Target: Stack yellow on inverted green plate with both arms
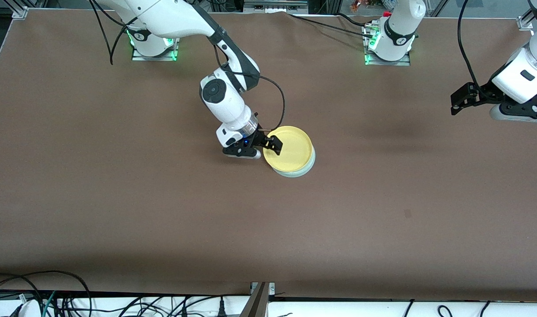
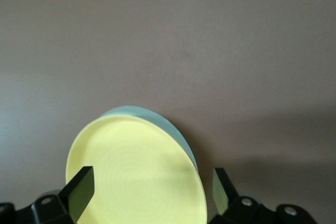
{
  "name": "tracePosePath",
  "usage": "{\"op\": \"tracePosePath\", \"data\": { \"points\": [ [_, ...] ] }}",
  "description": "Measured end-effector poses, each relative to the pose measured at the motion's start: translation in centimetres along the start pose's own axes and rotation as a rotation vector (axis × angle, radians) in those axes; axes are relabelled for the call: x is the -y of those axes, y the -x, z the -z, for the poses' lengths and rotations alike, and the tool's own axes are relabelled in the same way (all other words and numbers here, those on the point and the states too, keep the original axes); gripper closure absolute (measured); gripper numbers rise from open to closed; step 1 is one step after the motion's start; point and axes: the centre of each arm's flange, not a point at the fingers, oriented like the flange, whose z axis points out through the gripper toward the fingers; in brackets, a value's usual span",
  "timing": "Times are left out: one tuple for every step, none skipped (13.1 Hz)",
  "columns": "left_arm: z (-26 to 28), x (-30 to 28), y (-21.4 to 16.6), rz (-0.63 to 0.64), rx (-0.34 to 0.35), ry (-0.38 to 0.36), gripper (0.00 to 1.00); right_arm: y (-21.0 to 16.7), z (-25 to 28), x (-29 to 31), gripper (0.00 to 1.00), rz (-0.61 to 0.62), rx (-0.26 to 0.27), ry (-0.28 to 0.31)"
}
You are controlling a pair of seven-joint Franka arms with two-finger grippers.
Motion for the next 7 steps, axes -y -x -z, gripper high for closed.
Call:
{"op": "tracePosePath", "data": {
  "points": [
    [0.0, 0.0, 0.0, 0.000, 0.000, 0.000, 0.00, -1.6, 2.1, 0.4, 0.00, -0.005, -0.004, 0.014],
    [0.0, 0.0, 0.0, -0.001, 0.000, 0.000, 0.00, -3.5, 4.9, 0.6, 0.00, -0.010, -0.017, 0.028],
    [0.0, -0.1, 0.0, -0.001, 0.000, 0.000, 0.00, -5.3, 7.9, 0.5, 0.00, -0.017, -0.033, 0.042],
    [0.0, -0.1, 0.0, -0.002, 0.000, 0.000, 0.00, -6.9, 11.1, 0.1, 0.00, -0.031, -0.044, 0.058],
    [0.0, -0.2, 0.0, -0.004, 0.000, 0.000, 0.00, -8.3, 14.1, -0.7, 0.00, -0.047, -0.048, 0.078],
    [0.0, -0.3, 0.0, -0.005, 0.000, 0.000, 0.00, -9.5, 17.0, -1.8, 0.00, -0.054, -0.043, 0.102],
    [0.0, -0.3, 0.0, -0.006, 0.000, 0.000, 0.00, -10.6, 19.8, -3.1, 0.00, -0.042, -0.032, 0.128]
  ]
}}
